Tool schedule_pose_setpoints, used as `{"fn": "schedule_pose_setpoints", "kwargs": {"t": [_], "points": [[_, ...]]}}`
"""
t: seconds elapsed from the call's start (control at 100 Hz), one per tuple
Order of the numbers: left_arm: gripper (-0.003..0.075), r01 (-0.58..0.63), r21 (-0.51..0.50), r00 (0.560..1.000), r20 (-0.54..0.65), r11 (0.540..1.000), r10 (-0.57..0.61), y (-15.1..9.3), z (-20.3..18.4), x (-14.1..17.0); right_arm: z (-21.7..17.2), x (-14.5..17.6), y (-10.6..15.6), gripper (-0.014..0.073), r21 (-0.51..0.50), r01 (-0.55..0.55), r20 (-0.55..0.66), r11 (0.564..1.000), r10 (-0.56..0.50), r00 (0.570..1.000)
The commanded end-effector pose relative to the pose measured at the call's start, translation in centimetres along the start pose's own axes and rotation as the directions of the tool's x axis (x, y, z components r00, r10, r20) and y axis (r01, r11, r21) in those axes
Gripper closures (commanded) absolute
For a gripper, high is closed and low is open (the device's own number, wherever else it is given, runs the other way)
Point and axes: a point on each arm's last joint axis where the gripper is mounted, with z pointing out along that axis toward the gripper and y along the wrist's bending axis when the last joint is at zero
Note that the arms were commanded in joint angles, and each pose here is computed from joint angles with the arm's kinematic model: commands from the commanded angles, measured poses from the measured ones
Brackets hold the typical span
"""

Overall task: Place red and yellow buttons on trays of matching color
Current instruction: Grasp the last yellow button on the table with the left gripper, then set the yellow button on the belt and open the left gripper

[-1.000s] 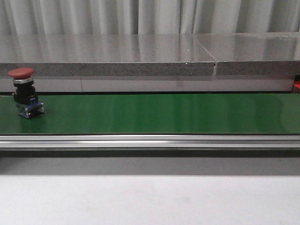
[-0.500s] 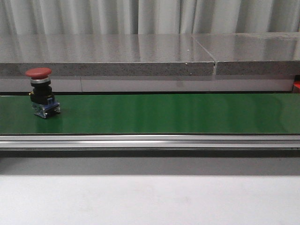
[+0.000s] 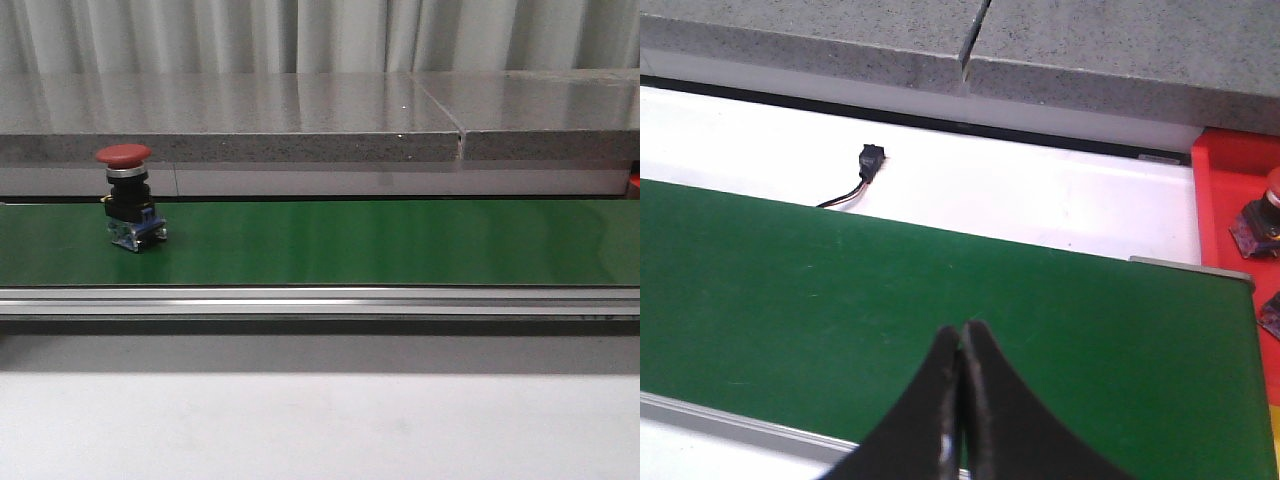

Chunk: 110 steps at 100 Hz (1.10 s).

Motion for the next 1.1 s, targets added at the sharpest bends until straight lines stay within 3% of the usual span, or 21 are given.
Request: {"fn": "schedule_pose_setpoints", "kwargs": {"t": [0.0, 0.26, 0.51, 0.83, 1.09], "points": [[0.0739, 0.013, 0.02, 0.984, 0.178, 1.0, -0.017, -0.6, -6.2, -2.7, -0.6, -1.5, -0.1, 0.0662, 0.022, 0.004, 0.091, 1.0, -0.006, 0.996], [0.0739, -0.002, 0.078, 0.967, 0.254, 0.997, -0.018, -2.7, -15.1, -2.6, -0.6, -1.5, -0.1, 0.0662, 0.022, 0.004, 0.091, 1.0, -0.006, 0.996], [0.0739, -0.107, 0.132, 0.953, 0.297, 0.985, 0.064, -6.8, -20.3, 0.8, -0.6, -1.5, -0.1, 0.0662, 0.022, 0.004, 0.091, 1.0, -0.006, 0.996], [0.0739, -0.243, 0.208, 0.953, 0.231, 0.948, 0.194, -11.9, -18.7, 6.8, -0.6, -1.5, -0.1, 0.0662, 0.022, 0.004, 0.091, 1.0, -0.006, 0.996], [0.0738, -0.253, 0.208, 0.96, 0.177, 0.945, 0.218, -12.1, -15.9, 9.4, -0.6, -1.5, -0.1, 0.0662, 0.022, 0.004, 0.091, 1.0, -0.006, 0.996]]}}
